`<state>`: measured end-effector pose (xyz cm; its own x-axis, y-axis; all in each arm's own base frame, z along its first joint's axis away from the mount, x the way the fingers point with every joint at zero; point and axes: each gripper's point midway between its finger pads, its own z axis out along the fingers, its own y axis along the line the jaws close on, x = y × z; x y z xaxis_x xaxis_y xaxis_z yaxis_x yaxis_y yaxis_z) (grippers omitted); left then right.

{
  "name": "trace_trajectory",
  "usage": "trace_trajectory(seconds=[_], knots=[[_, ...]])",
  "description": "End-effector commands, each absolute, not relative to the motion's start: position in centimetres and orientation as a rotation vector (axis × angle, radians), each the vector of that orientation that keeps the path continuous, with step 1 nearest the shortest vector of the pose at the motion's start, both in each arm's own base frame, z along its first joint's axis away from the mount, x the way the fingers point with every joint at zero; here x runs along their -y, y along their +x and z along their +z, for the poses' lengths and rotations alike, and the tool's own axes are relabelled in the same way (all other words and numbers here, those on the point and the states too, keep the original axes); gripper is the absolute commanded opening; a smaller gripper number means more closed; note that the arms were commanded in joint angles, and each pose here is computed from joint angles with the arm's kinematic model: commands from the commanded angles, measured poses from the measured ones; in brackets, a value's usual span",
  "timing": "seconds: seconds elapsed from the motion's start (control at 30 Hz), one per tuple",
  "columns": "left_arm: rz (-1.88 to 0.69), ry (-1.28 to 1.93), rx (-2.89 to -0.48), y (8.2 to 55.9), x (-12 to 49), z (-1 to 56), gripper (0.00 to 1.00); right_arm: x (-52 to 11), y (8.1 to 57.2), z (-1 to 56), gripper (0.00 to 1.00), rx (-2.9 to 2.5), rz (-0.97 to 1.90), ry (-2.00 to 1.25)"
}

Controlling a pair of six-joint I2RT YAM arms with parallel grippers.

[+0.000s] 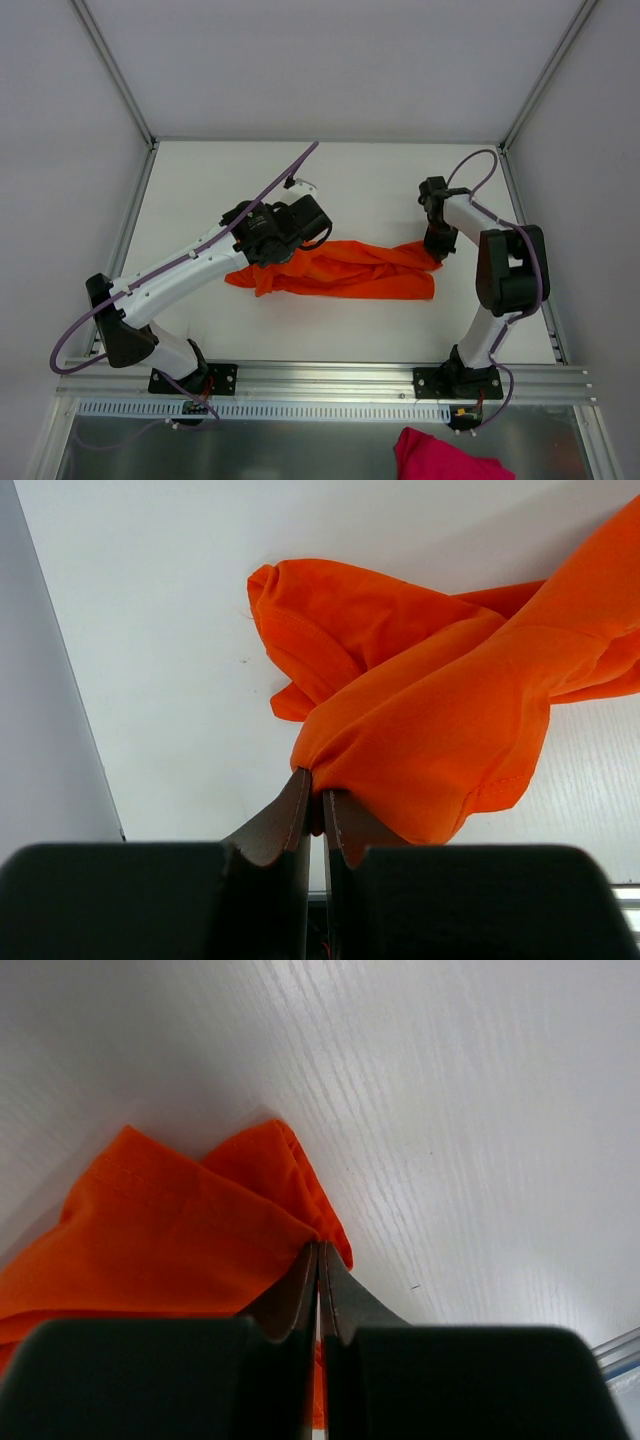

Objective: Fold and stack the t-shirts
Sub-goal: Flatten out the tshirt

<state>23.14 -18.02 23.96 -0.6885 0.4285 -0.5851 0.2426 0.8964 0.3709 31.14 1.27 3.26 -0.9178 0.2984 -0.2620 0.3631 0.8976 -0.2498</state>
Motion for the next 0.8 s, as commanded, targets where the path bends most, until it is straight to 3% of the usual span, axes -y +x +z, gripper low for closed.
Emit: trace_trajectory(seconds=[0.0, 0.17, 0.43, 0.77], knots=[[0.329, 0.447, -2.329, 23.4, 17.4, 25.5, 0.0, -0.7, 34.0, 7.9, 0.01, -2.701, -0.404, 0.48], [0.284, 0.434, -2.266, 24.5, 18.5, 27.4, 0.0, -0.3, 37.3, 14.9, 0.01, -2.571, -0.402, 0.428], [0.339, 0.351, -1.996, 28.8, 18.0, 35.6, 0.0, 1.3, 41.4, 27.9, 0.01, -2.305, -0.459, 0.342], [0.359, 0.12, -1.819, 29.8, 15.4, 42.3, 0.0, 3.3, 41.1, 33.7, 0.01, -2.166, -0.551, 0.404]])
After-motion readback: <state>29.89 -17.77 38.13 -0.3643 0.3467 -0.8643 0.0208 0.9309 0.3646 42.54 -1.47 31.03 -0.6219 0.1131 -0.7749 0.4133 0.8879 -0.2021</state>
